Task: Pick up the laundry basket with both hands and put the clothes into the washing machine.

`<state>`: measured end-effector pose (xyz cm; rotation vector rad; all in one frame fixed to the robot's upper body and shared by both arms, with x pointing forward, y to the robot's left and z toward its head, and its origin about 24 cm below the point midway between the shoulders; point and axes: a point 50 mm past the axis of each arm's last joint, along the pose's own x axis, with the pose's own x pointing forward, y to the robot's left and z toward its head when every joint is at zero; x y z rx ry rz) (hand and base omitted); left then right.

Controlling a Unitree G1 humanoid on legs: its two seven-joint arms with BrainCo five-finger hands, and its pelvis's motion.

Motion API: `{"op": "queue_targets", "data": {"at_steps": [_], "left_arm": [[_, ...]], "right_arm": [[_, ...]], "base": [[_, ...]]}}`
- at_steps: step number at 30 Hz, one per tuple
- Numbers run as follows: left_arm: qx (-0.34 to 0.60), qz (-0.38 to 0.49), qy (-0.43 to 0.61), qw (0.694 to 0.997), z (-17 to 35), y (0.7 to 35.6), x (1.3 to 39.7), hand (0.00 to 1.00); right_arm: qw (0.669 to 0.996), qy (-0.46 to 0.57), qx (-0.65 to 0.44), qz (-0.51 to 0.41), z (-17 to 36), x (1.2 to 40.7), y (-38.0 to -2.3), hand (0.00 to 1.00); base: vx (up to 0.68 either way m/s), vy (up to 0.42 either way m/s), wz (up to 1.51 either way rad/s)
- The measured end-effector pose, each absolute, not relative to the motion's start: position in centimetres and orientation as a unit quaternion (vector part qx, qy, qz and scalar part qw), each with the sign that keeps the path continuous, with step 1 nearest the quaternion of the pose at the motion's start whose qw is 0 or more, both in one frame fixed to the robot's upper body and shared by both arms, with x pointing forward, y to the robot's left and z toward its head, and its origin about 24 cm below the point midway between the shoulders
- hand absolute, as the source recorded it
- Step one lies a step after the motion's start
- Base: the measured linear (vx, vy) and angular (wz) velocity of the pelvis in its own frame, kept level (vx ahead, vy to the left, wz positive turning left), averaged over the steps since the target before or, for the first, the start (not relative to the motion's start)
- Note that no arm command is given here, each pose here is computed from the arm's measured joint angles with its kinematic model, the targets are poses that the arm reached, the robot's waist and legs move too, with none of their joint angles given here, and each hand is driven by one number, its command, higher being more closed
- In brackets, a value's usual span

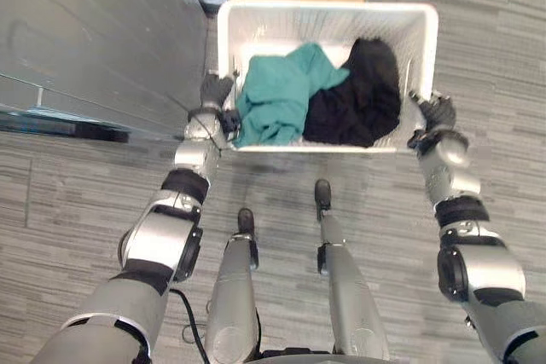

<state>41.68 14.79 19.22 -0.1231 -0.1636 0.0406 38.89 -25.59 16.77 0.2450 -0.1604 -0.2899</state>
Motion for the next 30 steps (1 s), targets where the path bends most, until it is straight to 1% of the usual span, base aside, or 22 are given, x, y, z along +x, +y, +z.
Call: {"op": "queue_targets", "data": {"at_steps": [5, 7, 11, 15, 22, 23, 24, 30], "left_arm": [[-0.069, 0.026, -0.104, 0.992, 21.9, 15.3, 42.1, 1.00], [-0.080, 0.025, -0.126, 0.989, 23.6, 15.3, 42.1, 1.00], [-0.090, 0.033, -0.153, 0.984, 25.6, 16.7, 42.0, 1.00], [-0.092, 0.045, -0.161, 0.982, 26.1, 17.7, 41.9, 1.00], [-0.095, 0.044, -0.207, 0.973, 28.8, 18.9, 41.3, 1.00], [-0.093, 0.045, -0.209, 0.973, 28.9, 19.1, 41.2, 0.00], [-0.093, 0.047, -0.212, 0.972, 29.2, 19.2, 41.2, 0.00], [-0.117, 0.062, -0.231, 0.964, 30.6, 20.1, 40.9, 0.00]], "right_arm": [[0.977, -0.118, 0.114, -0.134, 19.8, 39.3, -25.7, 1.00], [0.976, -0.142, 0.104, -0.128, 21.9, 39.4, -25.8, 1.00], [0.974, -0.172, 0.102, -0.107, 24.4, 39.8, -24.9, 1.00], [0.974, -0.183, 0.097, -0.091, 25.3, 40.0, -24.0, 1.00], [0.967, -0.223, 0.105, -0.071, 27.2, 40.0, -23.0, 1.00], [0.966, -0.224, 0.106, -0.070, 27.3, 40.0, -22.9, 1.00], [0.965, -0.226, 0.110, -0.068, 27.3, 40.0, -22.8, 0.00], [0.963, -0.222, 0.145, -0.050, 27.0, 40.2, -22.0, 0.00]], "base": [[-0.08, 0.023, -0.11], [-0.07, 0.004, -0.07], [-0.07, -0.027, -0.10], [-0.04, -0.032, -0.14], [-0.01, -0.009, 0.01], [-0.02, -0.015, 0.03], [-0.02, -0.019, 0.05], [-0.01, -0.008, 0.02]]}}
